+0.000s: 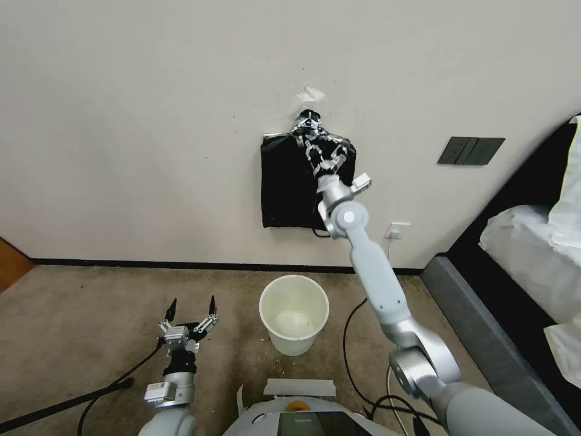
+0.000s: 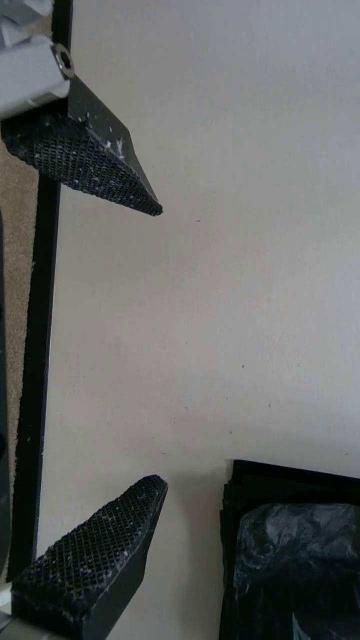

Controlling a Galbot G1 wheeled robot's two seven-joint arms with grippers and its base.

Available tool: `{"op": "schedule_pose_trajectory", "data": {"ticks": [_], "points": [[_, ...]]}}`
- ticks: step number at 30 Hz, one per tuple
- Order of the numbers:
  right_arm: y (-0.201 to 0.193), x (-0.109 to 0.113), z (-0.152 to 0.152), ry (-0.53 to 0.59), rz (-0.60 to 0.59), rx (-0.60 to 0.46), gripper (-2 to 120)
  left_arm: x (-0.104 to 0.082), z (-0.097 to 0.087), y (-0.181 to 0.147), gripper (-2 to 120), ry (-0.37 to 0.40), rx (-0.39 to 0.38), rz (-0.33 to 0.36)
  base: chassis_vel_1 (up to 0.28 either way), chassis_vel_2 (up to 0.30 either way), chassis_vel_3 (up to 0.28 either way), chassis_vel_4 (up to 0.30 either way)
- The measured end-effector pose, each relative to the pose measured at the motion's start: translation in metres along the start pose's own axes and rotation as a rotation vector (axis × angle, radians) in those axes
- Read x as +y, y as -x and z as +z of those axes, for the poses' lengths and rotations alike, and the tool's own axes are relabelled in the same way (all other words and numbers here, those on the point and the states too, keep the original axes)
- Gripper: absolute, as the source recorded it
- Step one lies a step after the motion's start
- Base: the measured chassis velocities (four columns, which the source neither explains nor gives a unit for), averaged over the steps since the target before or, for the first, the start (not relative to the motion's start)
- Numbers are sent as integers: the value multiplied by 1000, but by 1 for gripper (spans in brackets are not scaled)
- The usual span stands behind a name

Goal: Place a trash bag onto the trash bin.

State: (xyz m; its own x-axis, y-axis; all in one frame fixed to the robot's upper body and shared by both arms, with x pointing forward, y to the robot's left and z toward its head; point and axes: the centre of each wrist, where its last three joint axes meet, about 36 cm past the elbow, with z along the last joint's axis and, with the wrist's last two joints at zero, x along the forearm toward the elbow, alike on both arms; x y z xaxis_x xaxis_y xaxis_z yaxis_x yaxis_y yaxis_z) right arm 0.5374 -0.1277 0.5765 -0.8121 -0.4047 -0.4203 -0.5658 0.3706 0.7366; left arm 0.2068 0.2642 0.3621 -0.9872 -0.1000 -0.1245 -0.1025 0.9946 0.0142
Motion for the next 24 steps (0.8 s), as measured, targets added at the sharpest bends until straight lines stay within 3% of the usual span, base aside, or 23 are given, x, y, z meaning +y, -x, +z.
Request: {"op": "schedule_pose_trajectory", "data": {"ticks": [8, 24], "points": [[-76, 3, 38, 23, 66, 61, 0, -6, 1, -3, 100, -12, 1, 14, 0, 0, 0, 0], [-144, 16, 58, -61, 83, 158, 0, -19, 2, 0, 100, -42, -6, 38, 0, 0, 0, 0]]}}
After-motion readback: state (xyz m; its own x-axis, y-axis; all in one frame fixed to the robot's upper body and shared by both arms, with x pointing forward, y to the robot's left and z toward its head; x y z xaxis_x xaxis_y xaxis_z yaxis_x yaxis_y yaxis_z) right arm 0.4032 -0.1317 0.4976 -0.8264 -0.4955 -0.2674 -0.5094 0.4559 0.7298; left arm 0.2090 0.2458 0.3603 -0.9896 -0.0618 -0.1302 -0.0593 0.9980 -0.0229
